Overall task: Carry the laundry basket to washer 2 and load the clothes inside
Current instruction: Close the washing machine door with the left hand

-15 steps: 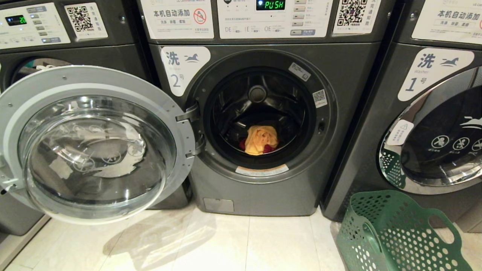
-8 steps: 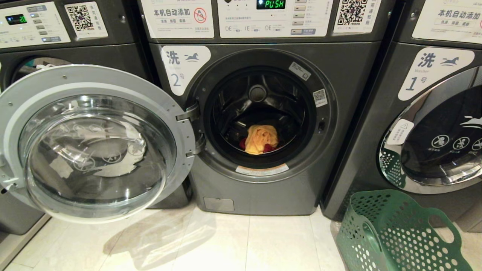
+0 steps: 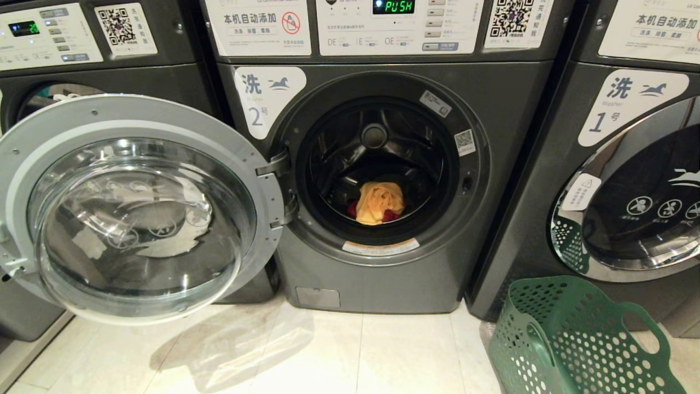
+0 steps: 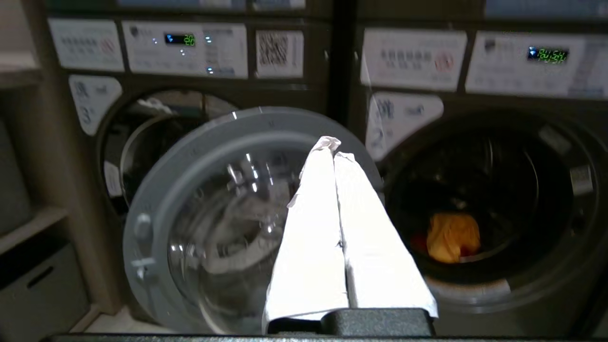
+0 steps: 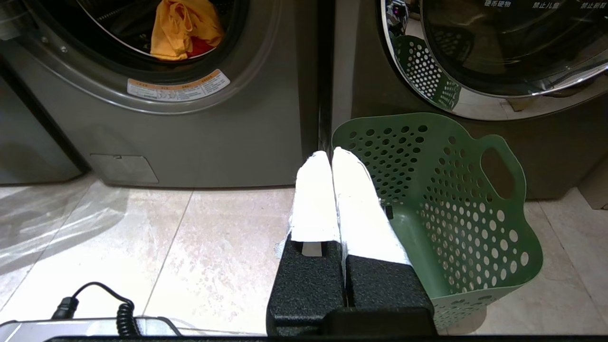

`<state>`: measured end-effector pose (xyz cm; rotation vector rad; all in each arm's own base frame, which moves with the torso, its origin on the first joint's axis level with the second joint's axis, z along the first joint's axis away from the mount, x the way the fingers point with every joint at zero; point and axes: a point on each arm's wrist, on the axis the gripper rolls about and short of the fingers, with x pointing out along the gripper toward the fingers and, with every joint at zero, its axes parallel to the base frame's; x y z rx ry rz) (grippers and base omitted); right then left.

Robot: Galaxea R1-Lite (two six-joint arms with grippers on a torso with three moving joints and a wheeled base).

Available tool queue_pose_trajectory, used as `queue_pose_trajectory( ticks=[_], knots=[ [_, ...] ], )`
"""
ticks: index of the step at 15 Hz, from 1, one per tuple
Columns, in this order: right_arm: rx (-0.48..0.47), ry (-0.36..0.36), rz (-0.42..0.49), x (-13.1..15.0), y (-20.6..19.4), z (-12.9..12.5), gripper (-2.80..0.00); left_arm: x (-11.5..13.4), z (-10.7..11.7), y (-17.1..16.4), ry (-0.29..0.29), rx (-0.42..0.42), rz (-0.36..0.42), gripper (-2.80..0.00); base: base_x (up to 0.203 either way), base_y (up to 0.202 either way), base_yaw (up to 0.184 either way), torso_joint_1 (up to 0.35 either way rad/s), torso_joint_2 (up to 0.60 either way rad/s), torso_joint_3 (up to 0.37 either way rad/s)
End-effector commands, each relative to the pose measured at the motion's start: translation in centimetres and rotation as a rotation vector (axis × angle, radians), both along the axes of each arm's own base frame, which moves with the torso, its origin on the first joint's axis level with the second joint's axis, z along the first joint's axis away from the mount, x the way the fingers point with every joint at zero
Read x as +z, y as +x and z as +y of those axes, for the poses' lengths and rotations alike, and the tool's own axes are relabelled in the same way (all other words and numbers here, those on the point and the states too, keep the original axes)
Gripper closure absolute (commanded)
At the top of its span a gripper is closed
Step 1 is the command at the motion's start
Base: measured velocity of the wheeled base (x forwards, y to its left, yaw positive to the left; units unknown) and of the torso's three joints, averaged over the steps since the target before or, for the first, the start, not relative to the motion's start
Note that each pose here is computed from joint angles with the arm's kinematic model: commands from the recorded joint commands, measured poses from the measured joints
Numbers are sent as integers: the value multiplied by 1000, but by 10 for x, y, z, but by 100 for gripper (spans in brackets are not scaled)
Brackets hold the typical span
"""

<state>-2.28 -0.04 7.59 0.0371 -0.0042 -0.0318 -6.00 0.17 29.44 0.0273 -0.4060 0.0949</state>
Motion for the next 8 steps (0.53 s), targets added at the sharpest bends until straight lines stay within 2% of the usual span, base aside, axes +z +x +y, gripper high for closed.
queue_pose_trajectory(
  ticks=[1,2,3,4,6,8],
  knots=[
    [0,0,1,0,0,0,0,98,2,107,-33,53,112,0,0,0,0,0,0,0],
    [0,0,1,0,0,0,0,121,4,150,-53,83,134,0,0,0,0,0,0,0],
    [0,0,1,0,0,0,0,135,10,199,-71,119,167,0,0,0,0,0,0,0],
    [0,1,1,0,0,0,0,137,22,247,-86,156,208,0,0,0,0,0,0,0],
    [0,1,1,0,0,0,0,123,70,317,-137,226,279,0,0,0,0,0,0,0],
    [0,12,0,0,0,0,0,103,139,345,-206,245,330,0,0,0,0,0,0,0]
  ],
)
